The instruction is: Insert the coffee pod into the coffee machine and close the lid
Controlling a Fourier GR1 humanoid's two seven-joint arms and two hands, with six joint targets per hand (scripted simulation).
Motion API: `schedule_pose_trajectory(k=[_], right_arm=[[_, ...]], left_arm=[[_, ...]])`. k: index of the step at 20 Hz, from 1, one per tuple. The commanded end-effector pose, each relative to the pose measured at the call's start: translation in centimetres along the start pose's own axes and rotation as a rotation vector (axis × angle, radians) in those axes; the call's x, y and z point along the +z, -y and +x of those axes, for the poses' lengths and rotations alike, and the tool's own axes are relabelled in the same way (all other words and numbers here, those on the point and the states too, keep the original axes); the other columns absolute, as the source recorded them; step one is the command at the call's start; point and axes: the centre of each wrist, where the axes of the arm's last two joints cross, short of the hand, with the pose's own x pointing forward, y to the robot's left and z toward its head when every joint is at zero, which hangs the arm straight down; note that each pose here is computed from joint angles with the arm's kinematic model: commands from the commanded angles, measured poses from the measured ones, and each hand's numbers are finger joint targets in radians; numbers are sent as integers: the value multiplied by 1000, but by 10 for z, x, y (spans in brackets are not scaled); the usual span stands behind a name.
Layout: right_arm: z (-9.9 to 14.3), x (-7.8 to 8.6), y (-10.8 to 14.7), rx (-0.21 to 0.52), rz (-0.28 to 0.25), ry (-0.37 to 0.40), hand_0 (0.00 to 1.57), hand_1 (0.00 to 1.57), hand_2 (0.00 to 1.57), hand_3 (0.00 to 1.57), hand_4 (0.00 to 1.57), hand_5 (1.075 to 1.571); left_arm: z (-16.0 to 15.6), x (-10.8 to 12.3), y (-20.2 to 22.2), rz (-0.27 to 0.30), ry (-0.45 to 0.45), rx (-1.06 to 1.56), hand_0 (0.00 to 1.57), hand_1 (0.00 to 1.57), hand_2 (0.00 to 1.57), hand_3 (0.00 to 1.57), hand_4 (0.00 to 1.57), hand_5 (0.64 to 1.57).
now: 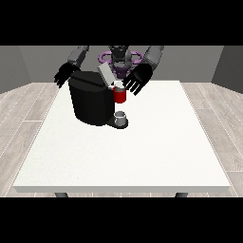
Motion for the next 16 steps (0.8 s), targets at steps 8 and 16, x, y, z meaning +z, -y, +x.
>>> schedule_pose_trajectory(k=[8,16], right_arm=[[-19,14,-7,2,-2,-39,0,0,0,0,419,1571],[-41,16,22,11,-67,-49,0,0,0,0,387,1571]], left_arm=[[-5,3,4,-82,-9,-99,0,0,0,0,0,1571],[0,3,6,-129,3,-74,0,0,0,0,0,1571]])
